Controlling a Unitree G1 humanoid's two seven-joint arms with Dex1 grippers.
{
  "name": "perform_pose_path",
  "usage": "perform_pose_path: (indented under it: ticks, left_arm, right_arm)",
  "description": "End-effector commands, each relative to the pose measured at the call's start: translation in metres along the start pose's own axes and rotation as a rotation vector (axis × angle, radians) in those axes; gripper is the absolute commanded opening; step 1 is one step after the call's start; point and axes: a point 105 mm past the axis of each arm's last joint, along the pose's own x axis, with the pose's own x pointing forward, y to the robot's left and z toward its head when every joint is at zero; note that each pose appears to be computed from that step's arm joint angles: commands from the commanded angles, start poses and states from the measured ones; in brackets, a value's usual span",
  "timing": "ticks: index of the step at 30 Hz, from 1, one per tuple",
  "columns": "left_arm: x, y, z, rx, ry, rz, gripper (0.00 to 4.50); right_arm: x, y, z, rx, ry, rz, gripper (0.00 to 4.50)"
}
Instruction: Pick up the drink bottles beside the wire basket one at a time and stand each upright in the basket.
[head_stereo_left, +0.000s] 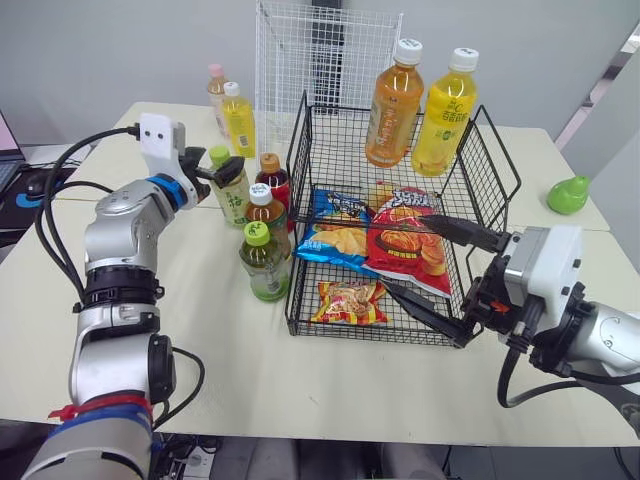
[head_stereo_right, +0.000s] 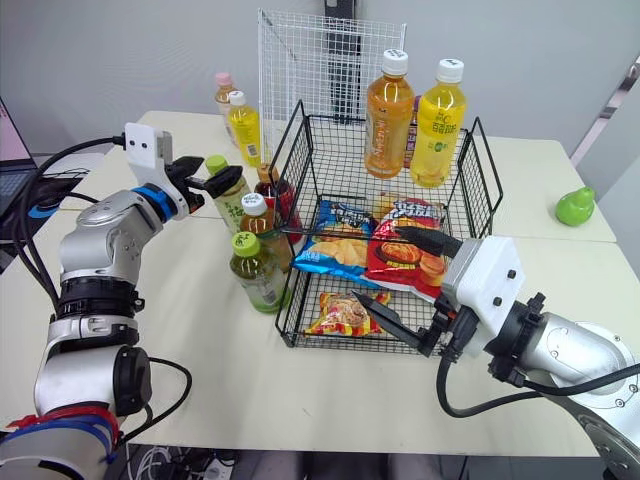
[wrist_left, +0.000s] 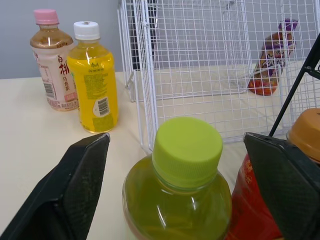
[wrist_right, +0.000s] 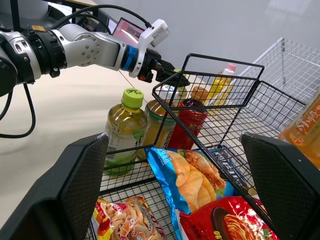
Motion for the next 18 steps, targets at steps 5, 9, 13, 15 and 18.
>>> perform_pose_path:
  ticks: [5,9,13,15,18]
  left_arm:
    - [0.003,-0.002,0.018,0.045,-0.063,-0.003,2.0]
    - [-0.004,0.002,0.02,0.069,-0.069,0.006,1.35]
    - [-0.013,0.007,0.033,0.098,-0.096,0.009,1.35]
    - [-0.021,0.007,0.049,0.132,-0.115,-0.024,1.35]
    - [-0.029,0.004,0.081,0.169,-0.145,-0.076,1.35]
  right_arm:
    - [0.001,0.003,0.009,-0.035,-0.039,-0.008,4.5]
    - [0.002,0.001,0.01,-0.041,-0.037,-0.017,4.5]
    - [0.002,-0.002,0.012,-0.046,-0.044,-0.022,4.5]
    - [0.002,-0.005,0.014,-0.047,-0.052,-0.022,4.5]
    - [0.001,-0.01,0.02,-0.037,-0.068,-0.02,4.5]
